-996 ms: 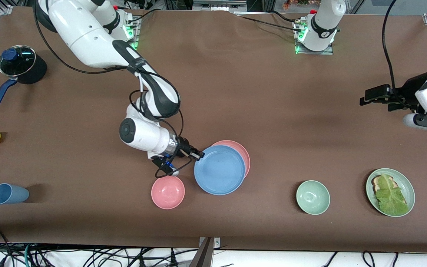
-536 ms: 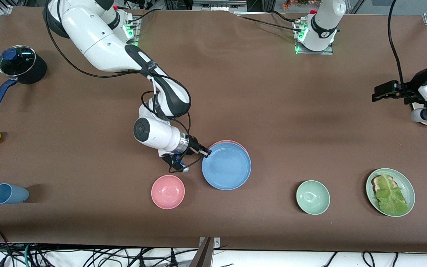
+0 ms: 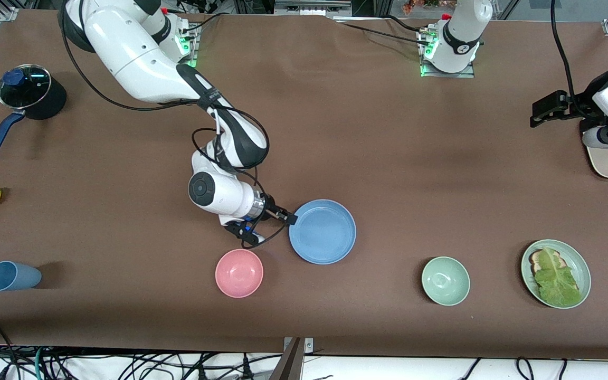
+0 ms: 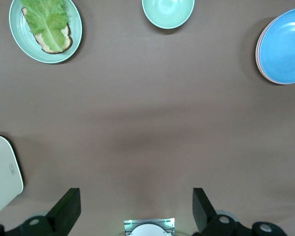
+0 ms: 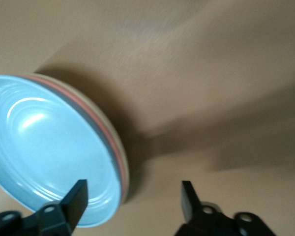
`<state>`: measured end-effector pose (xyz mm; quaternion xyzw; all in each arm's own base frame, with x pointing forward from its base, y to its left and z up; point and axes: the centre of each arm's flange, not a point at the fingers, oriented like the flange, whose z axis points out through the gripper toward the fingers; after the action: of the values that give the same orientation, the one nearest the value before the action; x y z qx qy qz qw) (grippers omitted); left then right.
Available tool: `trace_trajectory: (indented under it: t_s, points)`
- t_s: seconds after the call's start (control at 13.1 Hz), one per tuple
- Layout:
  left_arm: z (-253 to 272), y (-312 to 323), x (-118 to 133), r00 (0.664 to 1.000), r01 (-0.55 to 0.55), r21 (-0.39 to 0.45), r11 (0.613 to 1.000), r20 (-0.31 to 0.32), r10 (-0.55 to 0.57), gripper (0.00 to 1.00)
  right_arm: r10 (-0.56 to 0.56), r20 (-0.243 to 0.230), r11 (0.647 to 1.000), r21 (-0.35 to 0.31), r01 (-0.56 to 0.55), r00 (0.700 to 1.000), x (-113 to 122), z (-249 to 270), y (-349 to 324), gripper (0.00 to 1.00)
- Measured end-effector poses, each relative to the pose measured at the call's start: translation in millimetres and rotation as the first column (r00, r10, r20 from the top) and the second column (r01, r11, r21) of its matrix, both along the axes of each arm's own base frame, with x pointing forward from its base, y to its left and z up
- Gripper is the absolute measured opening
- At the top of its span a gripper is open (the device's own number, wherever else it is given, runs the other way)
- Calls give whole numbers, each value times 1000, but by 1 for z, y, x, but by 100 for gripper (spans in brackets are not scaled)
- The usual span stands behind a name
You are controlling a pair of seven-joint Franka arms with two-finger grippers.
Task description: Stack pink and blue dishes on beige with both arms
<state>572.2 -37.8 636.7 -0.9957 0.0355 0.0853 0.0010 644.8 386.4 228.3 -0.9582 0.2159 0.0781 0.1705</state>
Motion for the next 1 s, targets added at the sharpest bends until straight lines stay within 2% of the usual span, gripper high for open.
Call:
trace_trajectory:
  t_s: [0.08, 0.23, 0.46, 0.69, 1.0]
  points:
    - [-1, 1, -2, 1000, -2, -3, 1000, -5, 2, 100, 26, 3, 998, -55, -26, 1000, 5, 20, -14, 100]
    - [-6, 8, -7, 999, -22, -29, 999, -25, 21, 100, 97, 13, 980, -176, -93, 995, 16, 68, -54, 100]
    - [-16, 23, -14, 997, -59, -63, 996, -57, 55, 100, 246, -10, 927, -289, -238, 969, 28, 139, -138, 100]
    - [-19, 27, -19, 996, -67, -65, 996, -61, 63, 100, 296, -33, 892, -346, -289, 955, 30, 209, -229, 100]
    - [-24, 32, -22, 996, -77, -64, 995, -55, 73, 100, 266, 0, 900, -358, -248, 964, 2, 308, -293, 100]
